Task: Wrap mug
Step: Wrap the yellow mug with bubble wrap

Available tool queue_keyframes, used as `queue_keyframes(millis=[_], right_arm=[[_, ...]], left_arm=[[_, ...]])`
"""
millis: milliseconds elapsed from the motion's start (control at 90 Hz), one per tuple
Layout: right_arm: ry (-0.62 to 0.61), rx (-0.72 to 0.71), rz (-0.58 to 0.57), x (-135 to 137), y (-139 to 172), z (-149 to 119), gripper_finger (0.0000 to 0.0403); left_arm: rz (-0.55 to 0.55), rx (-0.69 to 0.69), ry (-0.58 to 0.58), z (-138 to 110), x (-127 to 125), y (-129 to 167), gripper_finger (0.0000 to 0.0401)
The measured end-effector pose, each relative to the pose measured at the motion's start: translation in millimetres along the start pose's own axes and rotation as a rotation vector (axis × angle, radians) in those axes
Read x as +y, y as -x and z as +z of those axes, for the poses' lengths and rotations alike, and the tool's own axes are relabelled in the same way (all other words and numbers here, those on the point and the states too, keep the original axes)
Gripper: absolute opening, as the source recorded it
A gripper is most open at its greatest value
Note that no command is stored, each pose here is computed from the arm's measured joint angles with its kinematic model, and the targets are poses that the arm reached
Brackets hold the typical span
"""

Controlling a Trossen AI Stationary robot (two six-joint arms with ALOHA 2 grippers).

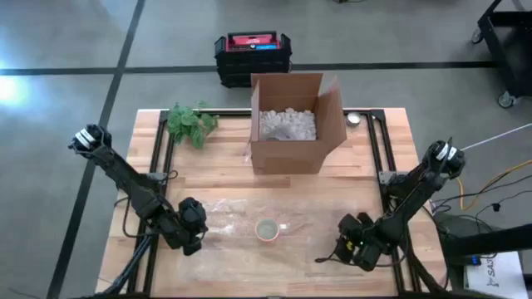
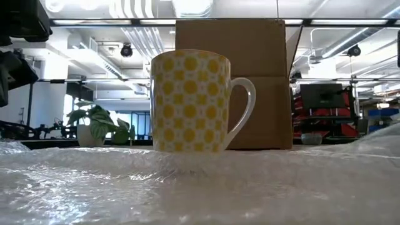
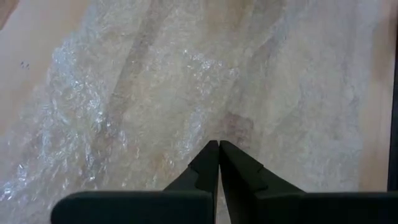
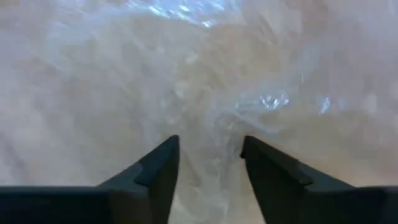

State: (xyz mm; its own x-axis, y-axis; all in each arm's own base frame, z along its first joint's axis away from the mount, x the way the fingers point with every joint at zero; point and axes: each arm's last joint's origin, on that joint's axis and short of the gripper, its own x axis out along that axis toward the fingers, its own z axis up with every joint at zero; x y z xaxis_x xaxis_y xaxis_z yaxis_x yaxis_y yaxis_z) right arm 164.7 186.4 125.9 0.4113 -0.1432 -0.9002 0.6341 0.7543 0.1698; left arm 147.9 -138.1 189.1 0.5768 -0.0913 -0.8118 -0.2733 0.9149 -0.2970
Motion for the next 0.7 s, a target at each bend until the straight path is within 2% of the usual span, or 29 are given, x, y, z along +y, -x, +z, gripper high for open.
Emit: queue_keyframes(millis=[133, 189, 367, 600, 700], right_arm=[[0.020, -0.101, 0.041, 5.0, -1.7, 7.0, 0.0032], [0.045, -0.180, 0.071, 9.0, -1.6, 10.7, 0.0011], [0.151, -0.464, 0.170, 35.0, 6.2, 33.5, 0.0015], [0.333, -0.701, 0.277, 72.4, 18.1, 86.4, 0.0003], [0.406, -0.733, 0.294, 80.0, 20.4, 106.9, 0.0001]], left_arm=[[-0.004, -0.002, 0.002, 0.2, -0.4, 0.0, 0.0000], [-0.003, -0.004, 0.002, 0.3, -0.4, 0.0, 0.0000], [0.000, -0.030, 0.006, 1.5, -0.9, 0.0, 0.0000], [-0.015, -0.094, 0.020, 4.9, -4.0, 0.2, 0.0000], [-0.021, -0.114, 0.011, 6.1, -5.2, 0.3, 0.0000]])
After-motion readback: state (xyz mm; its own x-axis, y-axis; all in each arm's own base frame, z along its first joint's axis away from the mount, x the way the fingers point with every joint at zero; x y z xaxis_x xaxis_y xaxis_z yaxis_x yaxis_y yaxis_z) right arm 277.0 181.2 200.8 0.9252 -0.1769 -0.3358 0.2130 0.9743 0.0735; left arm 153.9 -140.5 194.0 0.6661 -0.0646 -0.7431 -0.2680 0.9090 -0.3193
